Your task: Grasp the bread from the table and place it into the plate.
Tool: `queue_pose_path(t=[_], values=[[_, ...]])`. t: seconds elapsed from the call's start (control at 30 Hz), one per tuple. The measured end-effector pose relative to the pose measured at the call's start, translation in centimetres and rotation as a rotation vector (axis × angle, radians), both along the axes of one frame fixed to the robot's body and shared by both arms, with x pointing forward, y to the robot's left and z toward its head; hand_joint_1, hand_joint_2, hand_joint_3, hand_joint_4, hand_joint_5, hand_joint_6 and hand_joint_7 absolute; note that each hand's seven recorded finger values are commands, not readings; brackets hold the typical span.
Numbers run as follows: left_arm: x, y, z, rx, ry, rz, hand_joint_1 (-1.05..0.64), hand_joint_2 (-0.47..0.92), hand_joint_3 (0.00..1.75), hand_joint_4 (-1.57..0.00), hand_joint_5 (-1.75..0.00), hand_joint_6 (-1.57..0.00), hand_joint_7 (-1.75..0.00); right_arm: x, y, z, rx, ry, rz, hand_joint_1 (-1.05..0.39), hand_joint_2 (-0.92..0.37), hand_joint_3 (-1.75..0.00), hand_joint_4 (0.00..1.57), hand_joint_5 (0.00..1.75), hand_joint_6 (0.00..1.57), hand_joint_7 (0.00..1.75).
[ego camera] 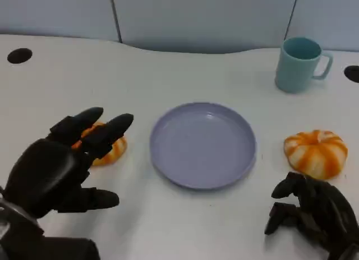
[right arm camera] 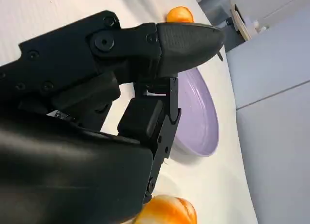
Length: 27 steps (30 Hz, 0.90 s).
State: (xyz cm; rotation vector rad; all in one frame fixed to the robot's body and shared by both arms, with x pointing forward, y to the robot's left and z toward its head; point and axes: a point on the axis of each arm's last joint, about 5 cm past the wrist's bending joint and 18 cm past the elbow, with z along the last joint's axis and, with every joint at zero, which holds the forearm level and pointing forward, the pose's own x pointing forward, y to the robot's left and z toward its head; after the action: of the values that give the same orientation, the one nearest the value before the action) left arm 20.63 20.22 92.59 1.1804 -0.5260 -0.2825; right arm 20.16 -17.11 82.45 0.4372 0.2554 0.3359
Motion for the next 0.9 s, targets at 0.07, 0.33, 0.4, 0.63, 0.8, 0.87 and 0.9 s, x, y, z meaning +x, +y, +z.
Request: queue_pose_path(t=[0.07, 0.33, 0.4, 0.63, 0.8, 0.87, 0.9], values=[[0.3, -0.3, 0.2, 0.080, 0.000, 0.031, -0.76, 0.88, 0.00, 0.00, -0.04, -0.10, -0.01, 0.0, 0.0, 0.00, 0.000, -0.001, 0.000, -0.46, -0.92, -0.39, 1.29, 0.98, 1.18, 0.88], [2.1, -1.5, 0.7, 0.220, 0.017, 0.089, -0.62, 0.81, 0.00, 0.00, 0.00, -0.04, 0.00, 0.0, 0.1, 0.02, 0.004, 0.001, 0.000, -0.45, -0.92, -0.39, 1.28, 0.98, 1.19, 0.88], [2.7, -1.6, 0.6, 0.251, 0.052, 0.096, -0.58, 0.79, 0.00, 0.00, 0.00, -0.02, 0.00, 0.0, 0.1, 0.04, 0.004, 0.001, 0.001, -0.45, -0.92, -0.41, 1.29, 0.98, 1.20, 0.88], [5.2, -2.4, -0.2, 0.351, 0.157, 0.127, -0.49, 0.74, 0.00, 0.00, 0.00, -0.03, -0.01, 0.0, 0.1, 0.06, 0.003, 0.003, 0.000, -0.43, -0.92, -0.42, 1.28, 0.99, 1.18, 0.88], [7.0, -2.8, -0.9, 0.396, 0.200, 0.140, -0.45, 0.76, 0.01, 0.00, 0.00, -0.04, -0.01, 0.1, 0.0, 0.09, 0.003, 0.000, -0.002, -0.42, -0.92, -0.42, 1.27, 1.00, 1.17, 0.89], [7.7, -3.0, -1.1, 0.417, 0.221, 0.141, -0.43, 0.76, 0.01, 0.00, 0.00, -0.03, -0.01, 0.1, 0.0, 0.09, 0.002, -0.001, -0.003, -0.42, -0.92, -0.42, 1.27, 1.00, 1.17, 0.90], [8.1, -3.2, -1.2, 0.427, 0.230, 0.145, -0.43, 0.76, 0.00, 0.00, 0.00, -0.03, 0.00, 0.1, 0.0, 0.09, 0.002, -0.001, -0.002, -0.43, -0.92, -0.41, 1.28, 1.00, 1.17, 0.90]])
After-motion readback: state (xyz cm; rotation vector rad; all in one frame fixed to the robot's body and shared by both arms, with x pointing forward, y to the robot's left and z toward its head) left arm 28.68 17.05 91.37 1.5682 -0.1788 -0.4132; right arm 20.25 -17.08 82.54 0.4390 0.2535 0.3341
